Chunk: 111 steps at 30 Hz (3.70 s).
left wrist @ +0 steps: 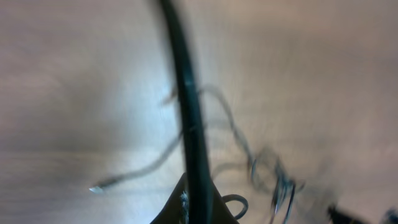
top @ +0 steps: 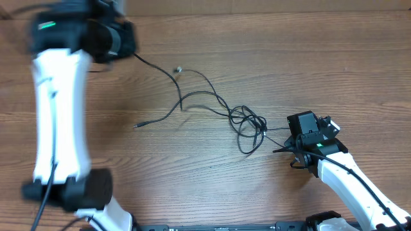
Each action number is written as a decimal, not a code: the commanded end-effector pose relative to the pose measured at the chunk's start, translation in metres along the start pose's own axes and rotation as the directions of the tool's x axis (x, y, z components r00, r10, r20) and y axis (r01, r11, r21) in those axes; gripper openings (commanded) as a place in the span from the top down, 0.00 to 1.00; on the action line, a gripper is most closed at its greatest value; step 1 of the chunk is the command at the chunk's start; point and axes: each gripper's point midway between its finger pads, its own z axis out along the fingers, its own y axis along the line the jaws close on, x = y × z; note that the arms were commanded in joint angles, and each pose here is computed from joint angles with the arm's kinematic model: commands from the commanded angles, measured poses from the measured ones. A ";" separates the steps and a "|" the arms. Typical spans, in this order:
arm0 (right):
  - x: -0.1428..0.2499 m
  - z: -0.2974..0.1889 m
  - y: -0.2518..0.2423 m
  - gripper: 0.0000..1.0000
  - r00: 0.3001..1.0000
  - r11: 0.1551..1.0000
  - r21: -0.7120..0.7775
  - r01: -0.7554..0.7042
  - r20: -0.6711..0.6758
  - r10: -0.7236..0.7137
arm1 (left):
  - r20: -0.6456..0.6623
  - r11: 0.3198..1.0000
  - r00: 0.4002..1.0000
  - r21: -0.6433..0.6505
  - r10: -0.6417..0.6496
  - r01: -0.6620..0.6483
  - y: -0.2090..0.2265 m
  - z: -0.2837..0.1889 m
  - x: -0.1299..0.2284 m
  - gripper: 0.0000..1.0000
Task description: Untangle cables
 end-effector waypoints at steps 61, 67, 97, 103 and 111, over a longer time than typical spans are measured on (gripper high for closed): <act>0.008 0.000 0.006 0.48 0.999 0.999 -0.041 -0.005 -0.051 0.003 | -0.225 0.994 0.971 -0.052 0.080 -0.094 -0.032 0.018 0.054 0.21; 0.015 0.000 0.001 0.00 0.996 1.000 -0.026 0.007 -0.085 -0.009 | -0.362 0.985 0.926 -0.088 0.110 -0.151 -0.040 0.044 0.083 0.22; -0.024 -0.029 0.038 0.00 0.983 0.971 -0.201 0.132 -0.096 -0.154 | -0.774 0.970 0.615 -0.004 0.152 -0.244 -0.087 0.136 0.302 0.23; -0.032 -0.027 0.034 0.00 0.989 0.976 -0.188 0.110 -0.081 -0.127 | -0.802 0.990 0.597 -0.062 0.026 -0.126 -0.083 0.154 0.336 0.25; -0.035 -0.027 0.035 0.00 0.990 0.976 -0.194 0.102 -0.073 -0.118 | -0.740 0.988 0.666 -0.150 -0.093 -0.028 -0.074 0.185 0.342 0.27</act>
